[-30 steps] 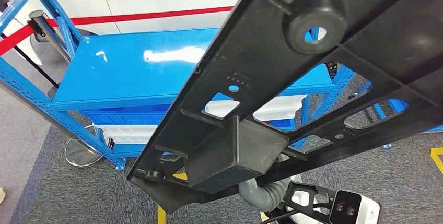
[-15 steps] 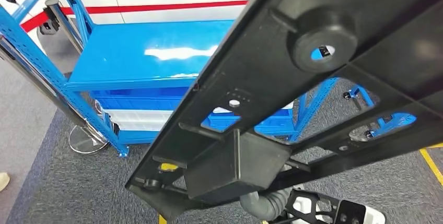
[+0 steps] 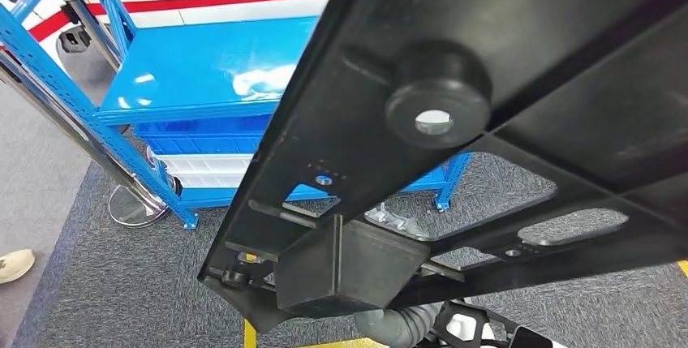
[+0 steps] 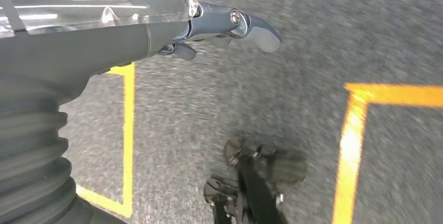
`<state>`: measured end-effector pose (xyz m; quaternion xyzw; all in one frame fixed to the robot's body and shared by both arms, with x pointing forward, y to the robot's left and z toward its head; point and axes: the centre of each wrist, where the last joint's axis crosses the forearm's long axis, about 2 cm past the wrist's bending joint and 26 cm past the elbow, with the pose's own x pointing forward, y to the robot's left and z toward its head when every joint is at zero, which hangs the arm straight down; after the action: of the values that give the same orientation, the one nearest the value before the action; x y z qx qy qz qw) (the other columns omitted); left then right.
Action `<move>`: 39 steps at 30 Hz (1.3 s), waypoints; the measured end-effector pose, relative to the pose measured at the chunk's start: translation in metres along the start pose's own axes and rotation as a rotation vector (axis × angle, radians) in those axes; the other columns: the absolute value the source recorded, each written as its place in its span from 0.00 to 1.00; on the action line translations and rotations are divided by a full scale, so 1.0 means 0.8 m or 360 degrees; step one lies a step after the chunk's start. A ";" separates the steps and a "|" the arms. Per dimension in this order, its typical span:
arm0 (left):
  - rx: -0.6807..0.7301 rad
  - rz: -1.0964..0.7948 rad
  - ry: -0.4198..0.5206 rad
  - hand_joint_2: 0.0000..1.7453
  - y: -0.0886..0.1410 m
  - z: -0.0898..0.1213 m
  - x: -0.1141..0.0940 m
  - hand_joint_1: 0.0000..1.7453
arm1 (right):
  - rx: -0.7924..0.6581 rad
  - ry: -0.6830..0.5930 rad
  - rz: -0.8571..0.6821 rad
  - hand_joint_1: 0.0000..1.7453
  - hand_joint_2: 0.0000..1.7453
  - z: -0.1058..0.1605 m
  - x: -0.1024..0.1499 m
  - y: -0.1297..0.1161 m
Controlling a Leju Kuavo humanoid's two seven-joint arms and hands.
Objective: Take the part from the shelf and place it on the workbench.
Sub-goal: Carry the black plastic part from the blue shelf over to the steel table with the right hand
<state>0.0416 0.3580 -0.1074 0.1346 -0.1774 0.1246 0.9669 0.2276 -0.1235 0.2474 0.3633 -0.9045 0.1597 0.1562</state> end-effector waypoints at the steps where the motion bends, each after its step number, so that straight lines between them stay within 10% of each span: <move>1: 0.0017 0.0010 0.0023 1.00 0.003 0.000 0.000 0.00 | 0.0003 0.0007 -0.0003 0.97 1.00 0.001 -0.001 0.002; 39: 0.0278 0.0237 0.0218 1.00 0.001 0.008 -0.026 0.00 | 0.0080 0.0212 -0.0017 0.97 1.00 0.049 0.001 -0.022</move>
<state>0.0206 0.3527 -0.1093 0.1959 -0.1088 0.2198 0.9494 0.2331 -0.1515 0.2156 0.3604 -0.8859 0.2055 0.2077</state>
